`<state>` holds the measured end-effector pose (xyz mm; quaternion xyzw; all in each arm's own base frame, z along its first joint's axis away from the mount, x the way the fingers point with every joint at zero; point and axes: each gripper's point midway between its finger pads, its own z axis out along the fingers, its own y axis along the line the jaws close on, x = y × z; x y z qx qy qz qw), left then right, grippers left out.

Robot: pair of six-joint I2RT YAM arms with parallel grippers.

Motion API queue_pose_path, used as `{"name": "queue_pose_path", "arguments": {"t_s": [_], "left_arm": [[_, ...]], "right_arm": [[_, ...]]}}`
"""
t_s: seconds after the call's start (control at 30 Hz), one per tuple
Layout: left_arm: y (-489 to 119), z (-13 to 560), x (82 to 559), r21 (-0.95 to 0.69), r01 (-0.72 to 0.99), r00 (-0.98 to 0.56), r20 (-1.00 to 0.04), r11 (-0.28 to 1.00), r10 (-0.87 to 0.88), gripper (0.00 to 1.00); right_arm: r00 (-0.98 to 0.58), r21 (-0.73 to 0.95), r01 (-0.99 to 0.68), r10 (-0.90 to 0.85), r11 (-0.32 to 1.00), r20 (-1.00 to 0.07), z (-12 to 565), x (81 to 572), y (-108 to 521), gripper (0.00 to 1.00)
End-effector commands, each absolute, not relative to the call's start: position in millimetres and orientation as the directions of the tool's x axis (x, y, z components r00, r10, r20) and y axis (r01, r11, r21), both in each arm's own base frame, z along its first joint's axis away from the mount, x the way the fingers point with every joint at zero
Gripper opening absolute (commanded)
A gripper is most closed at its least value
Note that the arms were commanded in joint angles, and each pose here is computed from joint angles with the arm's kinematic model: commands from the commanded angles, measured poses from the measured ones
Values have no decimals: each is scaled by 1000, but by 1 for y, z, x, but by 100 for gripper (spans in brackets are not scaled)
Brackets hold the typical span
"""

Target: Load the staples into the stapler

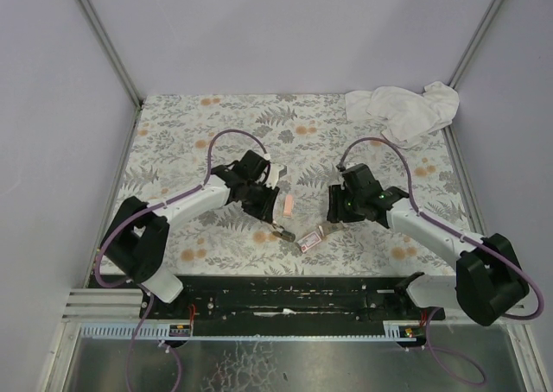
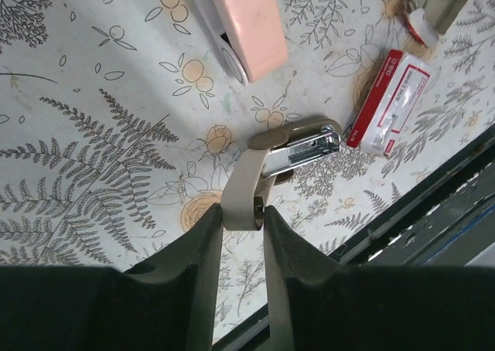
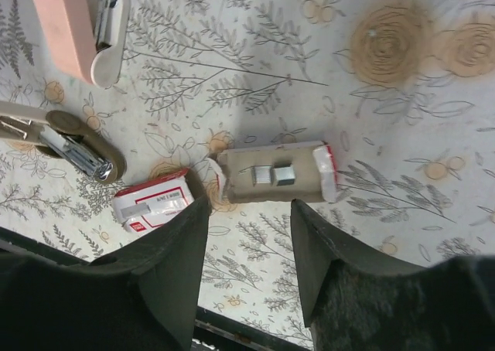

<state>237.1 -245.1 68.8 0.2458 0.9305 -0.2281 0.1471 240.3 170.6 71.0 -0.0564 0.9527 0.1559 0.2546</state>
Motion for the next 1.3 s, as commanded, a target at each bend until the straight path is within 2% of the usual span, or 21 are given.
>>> {"name": "queue_pose_path", "arguments": {"t_s": [0.0,0.07,0.17,0.33,0.5,0.63,0.8,1.0,1.27], "left_arm": [[-245,73,237,-337,628,-768,-415,702,488,3],[-245,70,237,-338,627,-769,-411,702,489,9],[-244,66,236,-337,620,-776,-400,709,488,34],[-242,72,243,-308,609,-773,-434,731,462,62],[-260,104,263,-337,576,-772,-525,745,359,80],[-268,120,291,-345,481,-788,-574,806,224,83],[-277,110,313,-369,370,-824,-555,853,117,83],[-286,81,325,-370,311,-857,-507,876,90,83],[-302,58,327,-347,326,-861,-493,879,125,79]], "right_arm": [[-847,267,-220,-48,938,-529,82,249,190,53],[-849,277,-227,-50,934,-526,82,250,197,53],[-852,288,-229,-48,930,-522,82,252,202,53],[-847,274,-222,-46,936,-530,83,253,198,53],[-839,256,-214,-43,943,-542,85,252,191,54],[-833,249,-202,-32,947,-553,87,251,187,56],[-819,251,-169,6,953,-574,92,252,182,57],[-794,249,-122,56,961,-605,99,252,173,58],[-785,249,-95,82,964,-614,97,248,165,59]]}}
